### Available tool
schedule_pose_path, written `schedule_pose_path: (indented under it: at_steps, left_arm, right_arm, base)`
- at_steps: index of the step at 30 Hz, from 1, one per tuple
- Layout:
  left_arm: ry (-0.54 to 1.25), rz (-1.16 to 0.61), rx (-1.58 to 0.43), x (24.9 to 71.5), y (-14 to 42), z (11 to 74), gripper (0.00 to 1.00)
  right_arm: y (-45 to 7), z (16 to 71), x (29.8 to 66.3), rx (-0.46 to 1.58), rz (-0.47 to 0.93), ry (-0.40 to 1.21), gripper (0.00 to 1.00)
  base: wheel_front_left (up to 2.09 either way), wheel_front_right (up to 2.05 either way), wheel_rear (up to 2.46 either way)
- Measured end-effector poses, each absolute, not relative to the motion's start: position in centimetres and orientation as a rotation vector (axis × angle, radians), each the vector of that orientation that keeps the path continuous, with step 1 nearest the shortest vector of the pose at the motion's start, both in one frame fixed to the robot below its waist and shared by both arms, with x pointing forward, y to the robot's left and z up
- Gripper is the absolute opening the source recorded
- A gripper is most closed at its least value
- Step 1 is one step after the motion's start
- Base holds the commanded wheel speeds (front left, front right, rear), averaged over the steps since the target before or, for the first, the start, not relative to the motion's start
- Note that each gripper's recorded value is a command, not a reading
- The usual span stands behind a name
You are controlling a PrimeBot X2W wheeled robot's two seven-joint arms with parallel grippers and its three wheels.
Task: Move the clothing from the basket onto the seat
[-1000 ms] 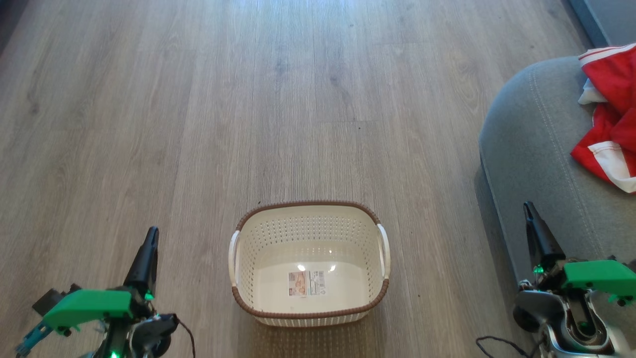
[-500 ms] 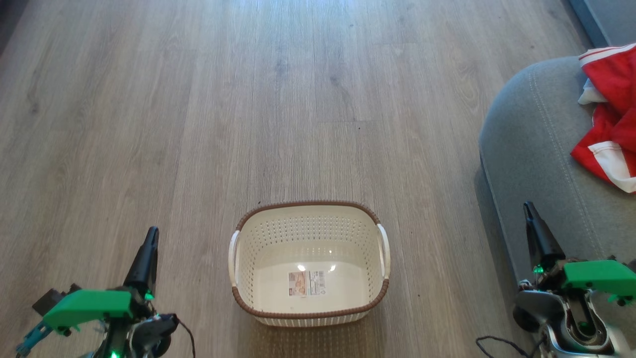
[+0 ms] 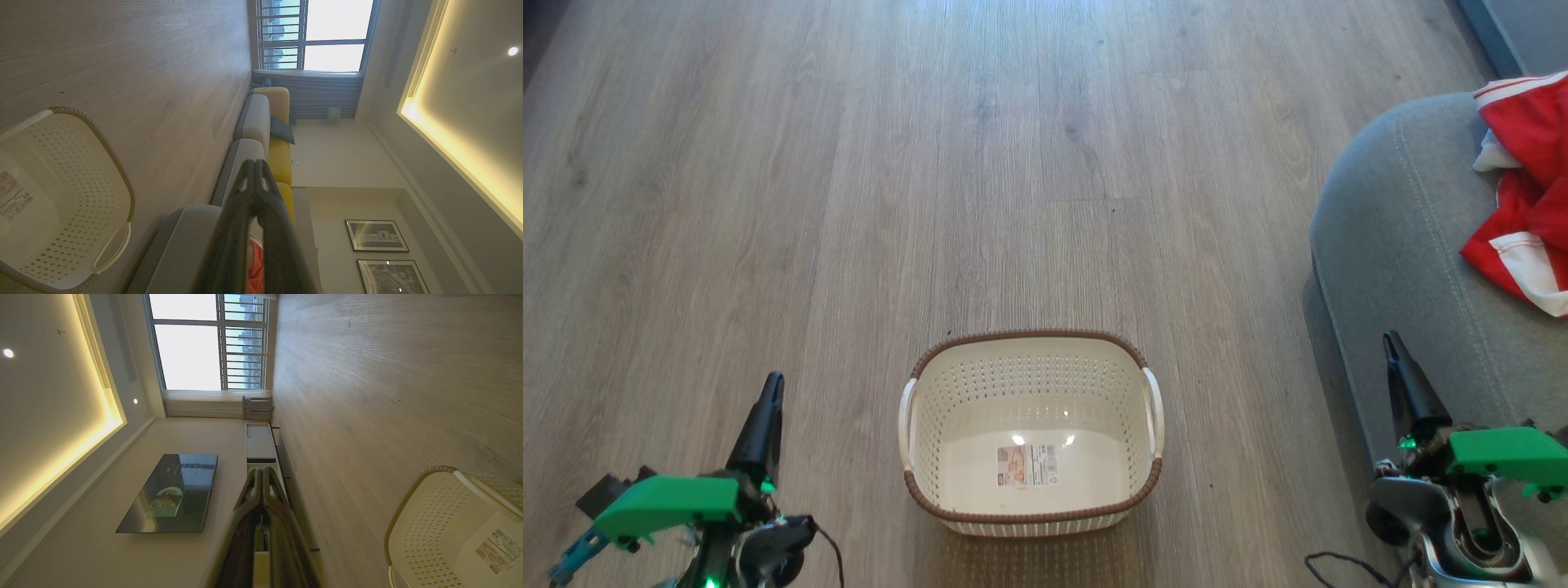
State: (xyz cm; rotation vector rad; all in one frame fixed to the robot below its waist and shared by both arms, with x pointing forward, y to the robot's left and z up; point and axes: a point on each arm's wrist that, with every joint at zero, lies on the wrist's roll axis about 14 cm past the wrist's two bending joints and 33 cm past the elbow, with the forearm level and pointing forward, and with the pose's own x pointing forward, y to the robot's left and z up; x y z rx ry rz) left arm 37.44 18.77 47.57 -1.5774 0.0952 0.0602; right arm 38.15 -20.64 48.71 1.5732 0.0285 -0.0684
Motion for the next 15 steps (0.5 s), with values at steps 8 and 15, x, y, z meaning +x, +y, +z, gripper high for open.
schedule_pose_path:
  at_steps: [8,15]
  left_arm:
    - [0.095,0.060,-1.577,37.44,18.77,47.57,0.00]
    - [0.095,0.060,-1.577,37.44,18.77,47.57,0.00]
  right_arm:
    - [-20.64,48.72,38.15,1.573,-0.068,0.028,0.00]
    - [-20.64,48.72,38.15,1.573,-0.068,0.028,0.00]
  base:
    - [0.00,0.00,0.00]
    - [0.00,0.00,0.00]
